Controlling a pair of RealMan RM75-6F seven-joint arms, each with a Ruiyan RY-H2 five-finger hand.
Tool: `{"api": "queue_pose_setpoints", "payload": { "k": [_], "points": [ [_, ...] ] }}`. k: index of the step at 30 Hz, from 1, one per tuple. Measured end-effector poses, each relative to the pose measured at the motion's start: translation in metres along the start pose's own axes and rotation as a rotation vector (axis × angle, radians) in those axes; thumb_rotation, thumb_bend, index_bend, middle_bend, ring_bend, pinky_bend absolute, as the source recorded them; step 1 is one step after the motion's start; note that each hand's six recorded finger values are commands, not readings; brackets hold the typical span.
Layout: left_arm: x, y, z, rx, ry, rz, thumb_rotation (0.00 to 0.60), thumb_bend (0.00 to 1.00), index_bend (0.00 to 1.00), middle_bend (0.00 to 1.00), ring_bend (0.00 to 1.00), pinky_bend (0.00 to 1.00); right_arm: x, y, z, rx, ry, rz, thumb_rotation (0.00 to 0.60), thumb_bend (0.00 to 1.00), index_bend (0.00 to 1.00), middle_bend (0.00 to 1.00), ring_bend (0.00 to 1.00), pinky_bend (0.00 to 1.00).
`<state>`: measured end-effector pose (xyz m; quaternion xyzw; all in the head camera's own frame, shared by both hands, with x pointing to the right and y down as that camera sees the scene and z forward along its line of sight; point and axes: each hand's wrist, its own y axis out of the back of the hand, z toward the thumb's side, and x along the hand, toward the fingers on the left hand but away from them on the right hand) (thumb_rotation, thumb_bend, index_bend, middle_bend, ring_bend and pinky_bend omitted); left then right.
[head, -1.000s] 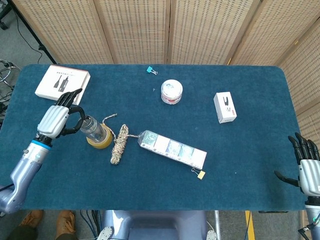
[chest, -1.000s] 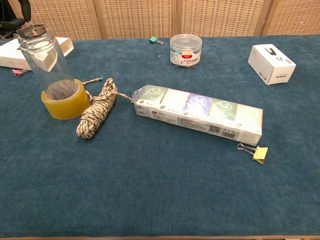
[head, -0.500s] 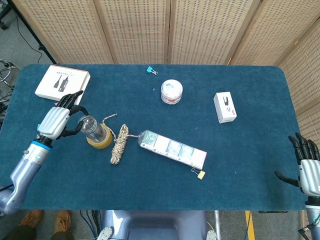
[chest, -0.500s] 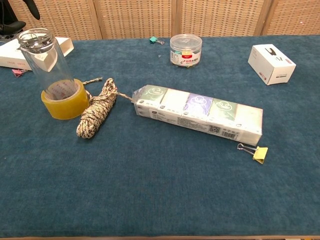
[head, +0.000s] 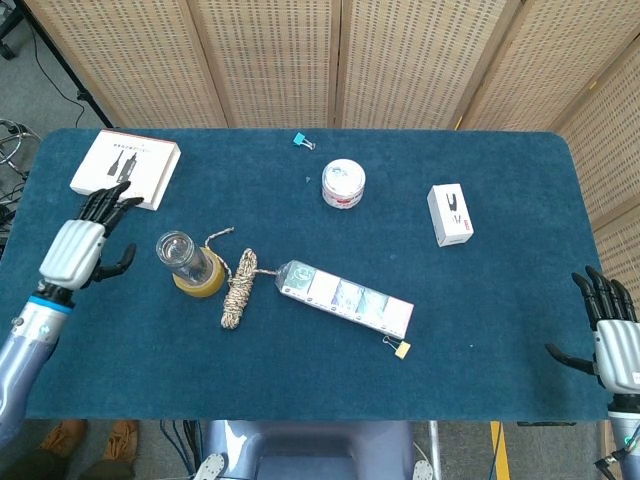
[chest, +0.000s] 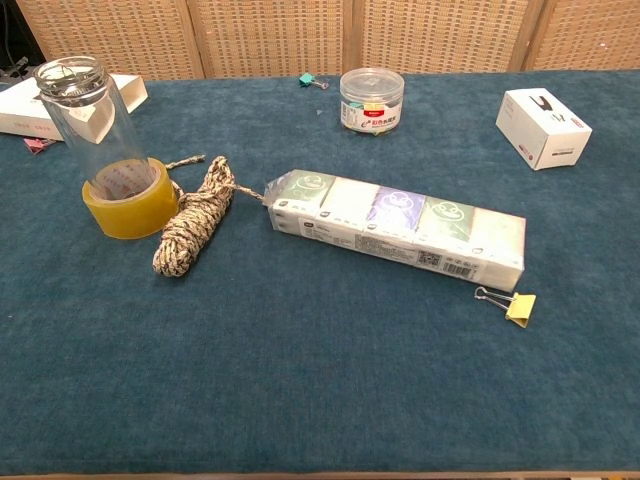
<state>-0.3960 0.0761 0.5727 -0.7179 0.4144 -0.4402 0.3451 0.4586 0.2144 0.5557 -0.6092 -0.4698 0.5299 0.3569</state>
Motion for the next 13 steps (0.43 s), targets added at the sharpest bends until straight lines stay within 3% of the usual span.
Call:
{"api": "queue_pose_setpoints", "payload": {
  "k": [6,9,13],
  "points": [
    [-0.057,-0.001,-0.033,0.047,0.129,-0.007,0.6,0.19,0.0,0.0,0.0,0.0,0.002,0.0,0.001,0.064,-0.007,0.02,0.6,0.0,0.0,0.0,0.0,0.0],
    [-0.091,-0.008,-0.049,0.073,0.215,-0.037,0.6,0.12,0.0,0.0,0.0,0.0,0.005,0.002,0.001,0.082,-0.018,0.019,0.6,0.0,0.0,0.0,0.0,0.0],
    [-0.129,-0.009,-0.056,0.103,0.29,-0.037,0.6,0.12,0.0,0.0,0.0,0.0,0.008,0.005,-0.002,0.102,-0.039,0.015,0.6,0.0,0.0,0.0,0.0,0.0]
  ]
}}
